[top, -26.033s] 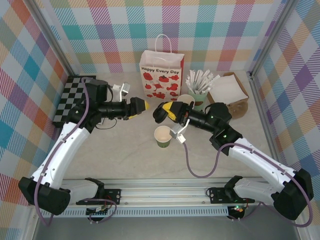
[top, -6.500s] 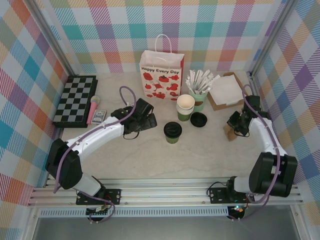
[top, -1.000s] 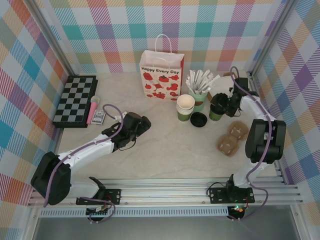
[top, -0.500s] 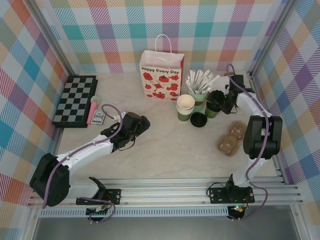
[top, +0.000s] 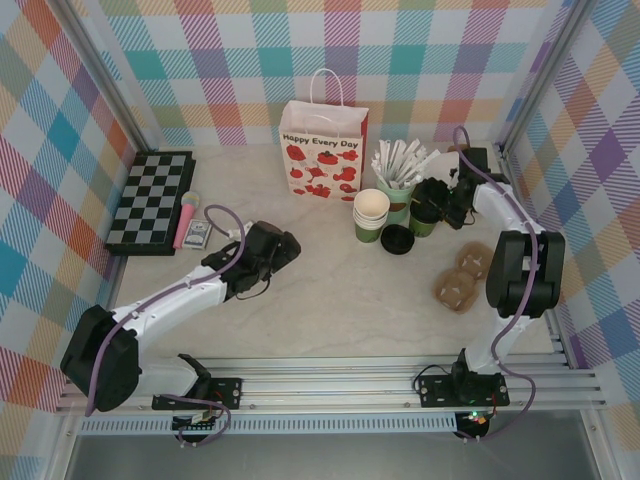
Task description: Pack the takeout coffee
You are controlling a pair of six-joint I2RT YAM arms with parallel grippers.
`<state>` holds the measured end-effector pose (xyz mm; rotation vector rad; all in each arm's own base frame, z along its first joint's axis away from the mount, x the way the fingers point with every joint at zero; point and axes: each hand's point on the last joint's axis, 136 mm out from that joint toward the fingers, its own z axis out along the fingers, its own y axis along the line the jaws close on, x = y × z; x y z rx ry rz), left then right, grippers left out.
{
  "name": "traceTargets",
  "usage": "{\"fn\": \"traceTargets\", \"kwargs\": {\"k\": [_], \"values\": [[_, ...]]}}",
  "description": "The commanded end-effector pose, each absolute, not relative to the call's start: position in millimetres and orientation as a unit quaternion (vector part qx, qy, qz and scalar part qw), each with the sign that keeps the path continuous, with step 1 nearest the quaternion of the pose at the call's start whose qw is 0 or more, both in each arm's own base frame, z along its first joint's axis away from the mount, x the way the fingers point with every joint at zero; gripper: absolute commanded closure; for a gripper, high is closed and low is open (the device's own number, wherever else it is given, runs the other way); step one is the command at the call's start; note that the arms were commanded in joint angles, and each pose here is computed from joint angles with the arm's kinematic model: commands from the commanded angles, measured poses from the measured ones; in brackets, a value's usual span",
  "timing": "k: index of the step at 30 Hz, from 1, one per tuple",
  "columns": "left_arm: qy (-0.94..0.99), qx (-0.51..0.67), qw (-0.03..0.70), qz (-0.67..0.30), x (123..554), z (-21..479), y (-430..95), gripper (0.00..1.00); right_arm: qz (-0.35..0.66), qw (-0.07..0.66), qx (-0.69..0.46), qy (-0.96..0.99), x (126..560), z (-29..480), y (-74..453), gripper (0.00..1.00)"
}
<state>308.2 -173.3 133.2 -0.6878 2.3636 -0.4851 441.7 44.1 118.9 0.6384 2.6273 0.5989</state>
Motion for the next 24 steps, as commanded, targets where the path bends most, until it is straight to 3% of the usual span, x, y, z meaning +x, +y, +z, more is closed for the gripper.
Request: {"fn": "traceTargets", "kwargs": {"k": [1, 9, 14, 17, 24], "values": [[0.897, -0.249, 0.321, -0.176, 315.2, 154.4, -170.7, 0.0, 0.225, 0.209, 0.212, 0.928, 441.4, 149.5, 48.3, 0.03], [0.901, -0.239, 0.309, -0.19, 320.9, 172.8, -178.7, 0.0, 0.203, 0.245, 0.214, 0.924, 427.3, 177.9, 38.9, 0.0], [0.897, -0.194, 0.342, -0.203, 340.2, 202.9, -176.0, 0.0, 0.166, 0.295, 0.207, 0.918, 406.4, 210.2, 24.8, 0.0], [0.895, -0.09, 0.372, -0.23, 359.9, 237.6, -191.3, 0.0, 0.149, 0.329, 0.194, 0.912, 392.1, 230.1, 18.3, 0.0], [0.847, 0.118, 0.491, -0.166, 426.5, 321.6, -216.6, 0.04, 0.183, 0.393, 0.153, 0.888, 357.8, 262.3, 30.2, 0.0]]}}
